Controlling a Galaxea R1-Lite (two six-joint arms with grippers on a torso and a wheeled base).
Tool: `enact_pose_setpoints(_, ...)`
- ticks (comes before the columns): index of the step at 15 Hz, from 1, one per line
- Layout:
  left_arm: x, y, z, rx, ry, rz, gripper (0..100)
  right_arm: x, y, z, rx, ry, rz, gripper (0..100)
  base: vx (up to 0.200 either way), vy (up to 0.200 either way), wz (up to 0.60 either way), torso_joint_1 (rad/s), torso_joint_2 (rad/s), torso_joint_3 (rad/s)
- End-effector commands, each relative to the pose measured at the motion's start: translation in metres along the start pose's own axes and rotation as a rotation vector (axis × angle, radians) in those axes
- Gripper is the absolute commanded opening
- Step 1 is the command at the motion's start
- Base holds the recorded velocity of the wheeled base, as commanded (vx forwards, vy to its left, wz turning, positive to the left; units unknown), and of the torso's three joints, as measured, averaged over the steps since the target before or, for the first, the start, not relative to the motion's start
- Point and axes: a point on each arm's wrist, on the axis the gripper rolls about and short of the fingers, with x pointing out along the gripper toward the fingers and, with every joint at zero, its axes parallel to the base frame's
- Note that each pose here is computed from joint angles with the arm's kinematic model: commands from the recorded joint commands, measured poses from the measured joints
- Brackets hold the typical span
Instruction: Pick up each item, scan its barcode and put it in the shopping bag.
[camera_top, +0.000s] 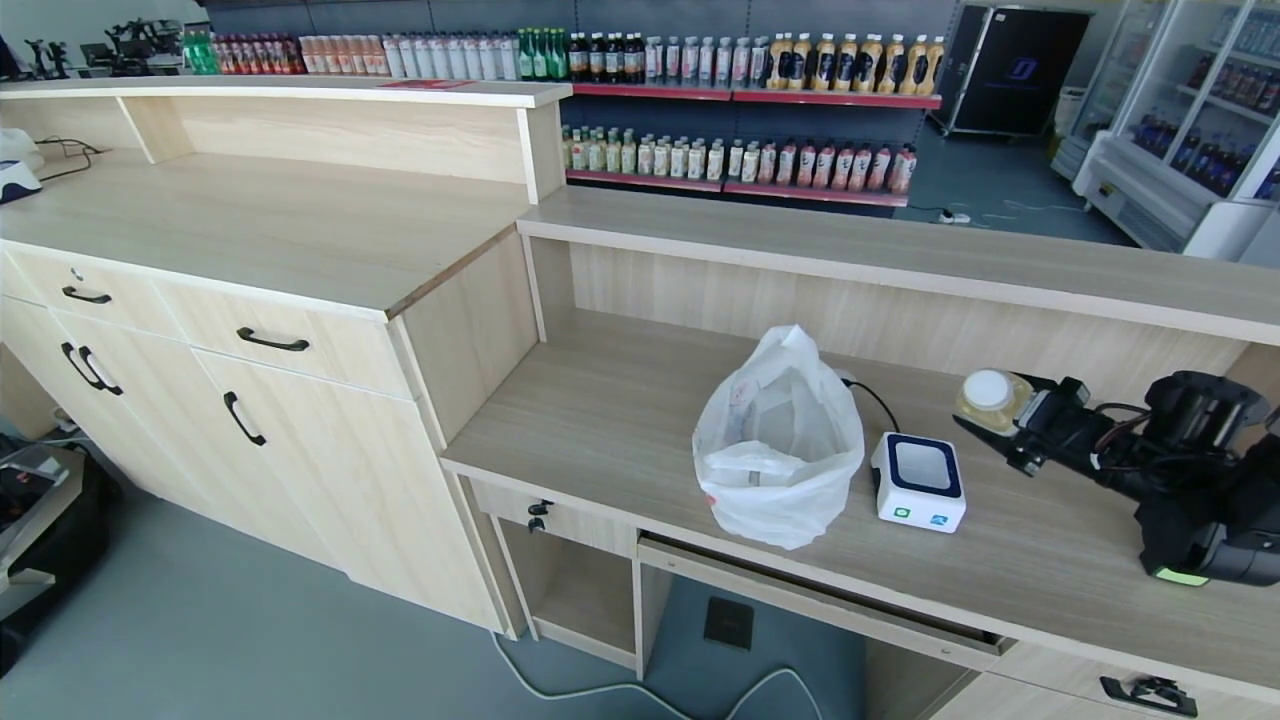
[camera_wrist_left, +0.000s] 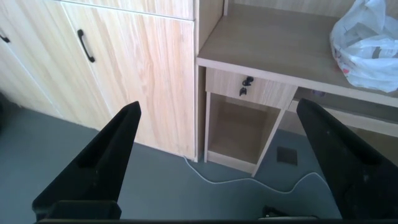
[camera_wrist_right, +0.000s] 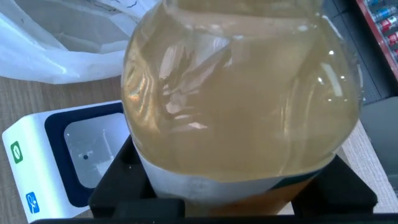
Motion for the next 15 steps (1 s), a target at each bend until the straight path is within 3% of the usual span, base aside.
enact_pose_setpoints(1,0.0,0.0,0.0,-0.001,0.0,0.0,100,0.001,0.004,-0.002,0.004,0.002,0.009,0,0.0,0.0,0.0,0.0,0.0,0.0)
enact_pose_setpoints(15,0.0,0.0,0.0,0.001,0.001,0.0,100,0.029,0.02,-0.003,-0.008,-0.059,0.023,0,0.0,0.0,0.0,0.0,0.0,0.0)
